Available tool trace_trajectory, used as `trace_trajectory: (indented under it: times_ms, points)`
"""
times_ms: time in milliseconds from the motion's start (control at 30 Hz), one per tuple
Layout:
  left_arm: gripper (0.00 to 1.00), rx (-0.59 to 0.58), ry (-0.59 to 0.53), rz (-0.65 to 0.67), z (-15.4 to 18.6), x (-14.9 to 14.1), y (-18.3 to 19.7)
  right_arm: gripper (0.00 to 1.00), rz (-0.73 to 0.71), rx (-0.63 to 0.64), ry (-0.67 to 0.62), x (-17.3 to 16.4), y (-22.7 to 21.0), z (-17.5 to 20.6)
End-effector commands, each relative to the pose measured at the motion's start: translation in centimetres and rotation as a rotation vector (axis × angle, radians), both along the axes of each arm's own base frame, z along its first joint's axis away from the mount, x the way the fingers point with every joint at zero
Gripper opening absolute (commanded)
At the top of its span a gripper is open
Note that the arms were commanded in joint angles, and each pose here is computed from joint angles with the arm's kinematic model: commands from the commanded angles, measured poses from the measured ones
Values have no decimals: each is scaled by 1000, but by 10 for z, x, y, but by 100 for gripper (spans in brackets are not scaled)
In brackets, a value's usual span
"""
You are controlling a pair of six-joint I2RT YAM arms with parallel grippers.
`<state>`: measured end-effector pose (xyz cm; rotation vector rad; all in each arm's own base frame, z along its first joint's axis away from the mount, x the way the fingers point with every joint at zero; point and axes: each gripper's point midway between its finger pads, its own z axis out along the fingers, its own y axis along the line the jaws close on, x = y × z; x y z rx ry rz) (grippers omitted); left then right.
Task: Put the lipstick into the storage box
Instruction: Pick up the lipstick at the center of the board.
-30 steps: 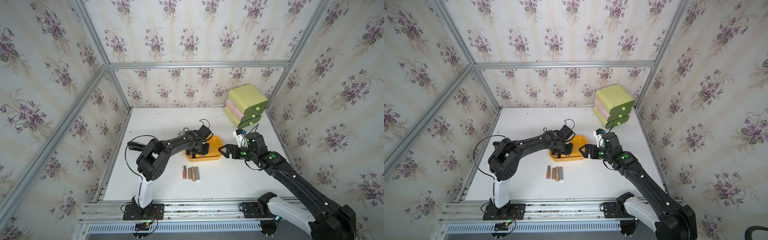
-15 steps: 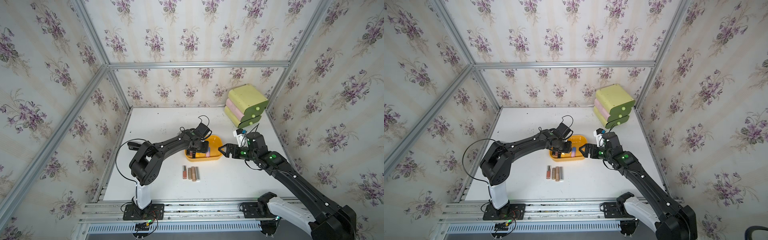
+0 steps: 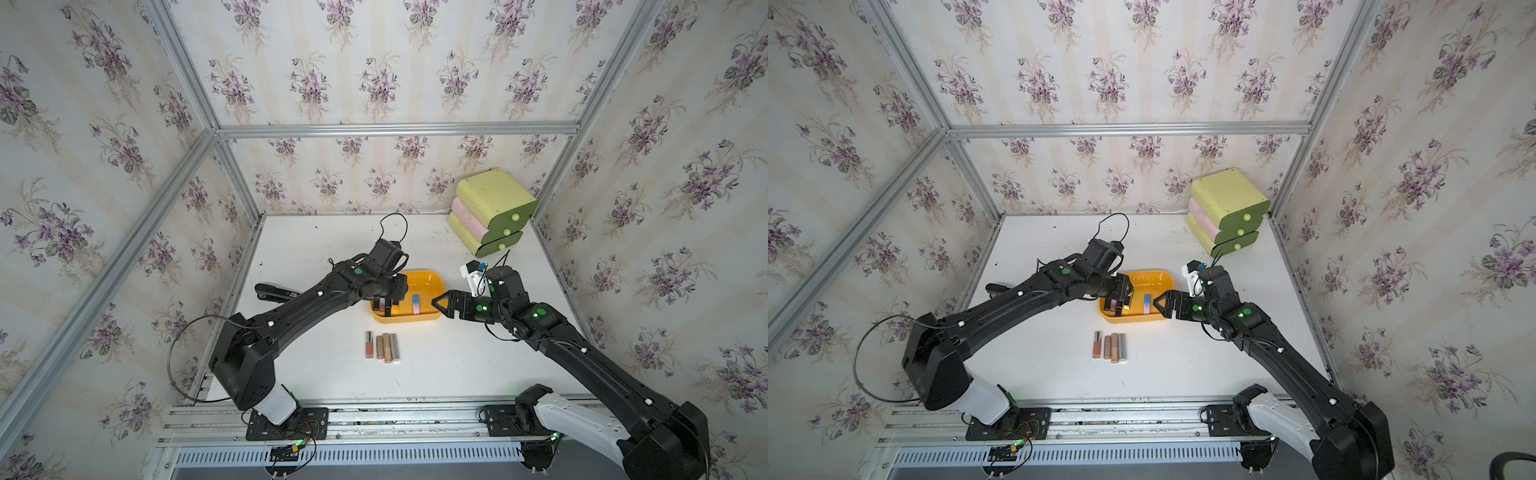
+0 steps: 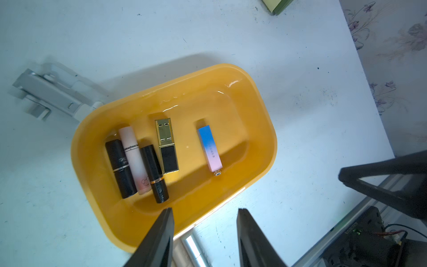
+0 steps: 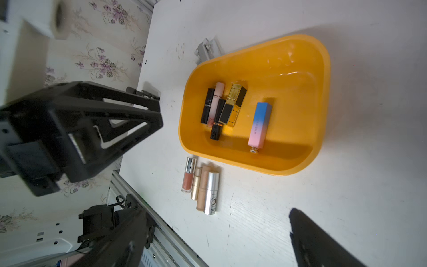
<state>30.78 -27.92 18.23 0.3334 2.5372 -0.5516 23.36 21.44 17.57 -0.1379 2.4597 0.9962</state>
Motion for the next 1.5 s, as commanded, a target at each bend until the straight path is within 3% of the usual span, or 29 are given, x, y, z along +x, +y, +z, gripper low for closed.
trace_trajectory:
  times_ms: [0,233,467,533,867,1467]
  points:
    - [46,8,2,-18,3,-19,17,98,44,-1,-3,-7,20,-3]
    - [48,-10,26,-6,-8,-68,58,89,139,-174,23,-29,58,-37]
    - [49,-6,44,47,-26,-106,97,69,210,-337,62,-49,84,-79]
    - [50,-10,46,61,-30,-113,104,68,231,-364,64,-54,92,-87]
    - [50,-17,61,87,-46,-126,116,60,282,-483,86,-65,110,-118]
    - [53,-2,56,84,-50,-128,122,51,292,-567,103,-65,114,-142]
